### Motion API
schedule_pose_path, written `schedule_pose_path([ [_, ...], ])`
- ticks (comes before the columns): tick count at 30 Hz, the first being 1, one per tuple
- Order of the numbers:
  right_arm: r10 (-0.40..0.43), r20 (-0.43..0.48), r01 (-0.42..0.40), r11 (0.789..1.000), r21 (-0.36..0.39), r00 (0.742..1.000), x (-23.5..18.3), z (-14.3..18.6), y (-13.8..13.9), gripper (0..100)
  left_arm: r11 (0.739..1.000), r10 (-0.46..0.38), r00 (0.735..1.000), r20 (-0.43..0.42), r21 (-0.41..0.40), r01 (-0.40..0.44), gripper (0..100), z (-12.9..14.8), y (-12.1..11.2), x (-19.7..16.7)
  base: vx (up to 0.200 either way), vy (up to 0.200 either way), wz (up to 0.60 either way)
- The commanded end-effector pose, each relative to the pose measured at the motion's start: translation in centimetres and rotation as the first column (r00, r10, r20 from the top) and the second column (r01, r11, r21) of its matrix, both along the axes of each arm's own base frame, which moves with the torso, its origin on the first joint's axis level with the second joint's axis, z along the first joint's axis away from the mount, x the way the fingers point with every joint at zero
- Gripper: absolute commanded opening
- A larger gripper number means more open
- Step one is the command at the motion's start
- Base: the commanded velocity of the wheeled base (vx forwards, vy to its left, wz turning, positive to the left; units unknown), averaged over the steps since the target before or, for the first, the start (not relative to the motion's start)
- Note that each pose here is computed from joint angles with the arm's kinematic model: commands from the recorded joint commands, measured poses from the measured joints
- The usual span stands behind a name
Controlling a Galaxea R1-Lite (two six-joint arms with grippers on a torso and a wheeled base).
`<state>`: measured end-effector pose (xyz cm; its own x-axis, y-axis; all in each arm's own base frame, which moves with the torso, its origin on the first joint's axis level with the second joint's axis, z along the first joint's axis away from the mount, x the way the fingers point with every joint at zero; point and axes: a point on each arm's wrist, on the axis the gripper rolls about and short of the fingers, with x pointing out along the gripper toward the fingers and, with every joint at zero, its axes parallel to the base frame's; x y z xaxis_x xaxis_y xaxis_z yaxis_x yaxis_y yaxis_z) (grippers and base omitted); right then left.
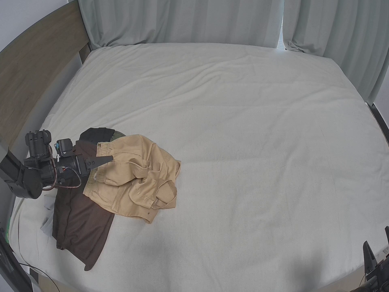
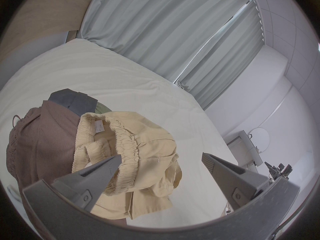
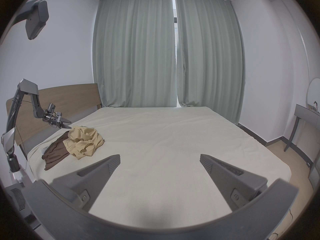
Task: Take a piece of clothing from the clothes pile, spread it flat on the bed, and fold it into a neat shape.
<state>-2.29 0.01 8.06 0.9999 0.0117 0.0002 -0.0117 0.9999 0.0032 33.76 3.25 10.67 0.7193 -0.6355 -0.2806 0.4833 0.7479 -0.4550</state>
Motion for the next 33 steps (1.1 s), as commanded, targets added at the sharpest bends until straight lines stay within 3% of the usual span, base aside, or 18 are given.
schedule_pose_path([
  [1, 0.001, -0.003, -0.001, 1.000, 0.000, 1.000, 0.0, -0.5, 0.0, 100, 1.000, -0.009, 1.000, -0.008, -0.002, 0.009, 100, -0.3, -0.3, 0.2, 0.000, 0.000, 0.00],
  [14, 0.001, -0.003, -0.001, 1.000, 0.000, 1.000, 0.0, -0.5, 0.0, 100, 0.999, 0.050, 0.998, 0.025, 0.003, -0.050, 100, -0.4, 1.9, 1.0, 0.000, 0.000, 0.00],
  [33, 0.001, -0.003, -0.001, 1.000, 0.000, 1.000, 0.0, -0.5, 0.0, 100, 1.000, -0.028, 1.000, -0.005, -0.008, 0.028, 100, -2.7, -0.1, 2.9, 0.000, 0.000, 0.00],
])
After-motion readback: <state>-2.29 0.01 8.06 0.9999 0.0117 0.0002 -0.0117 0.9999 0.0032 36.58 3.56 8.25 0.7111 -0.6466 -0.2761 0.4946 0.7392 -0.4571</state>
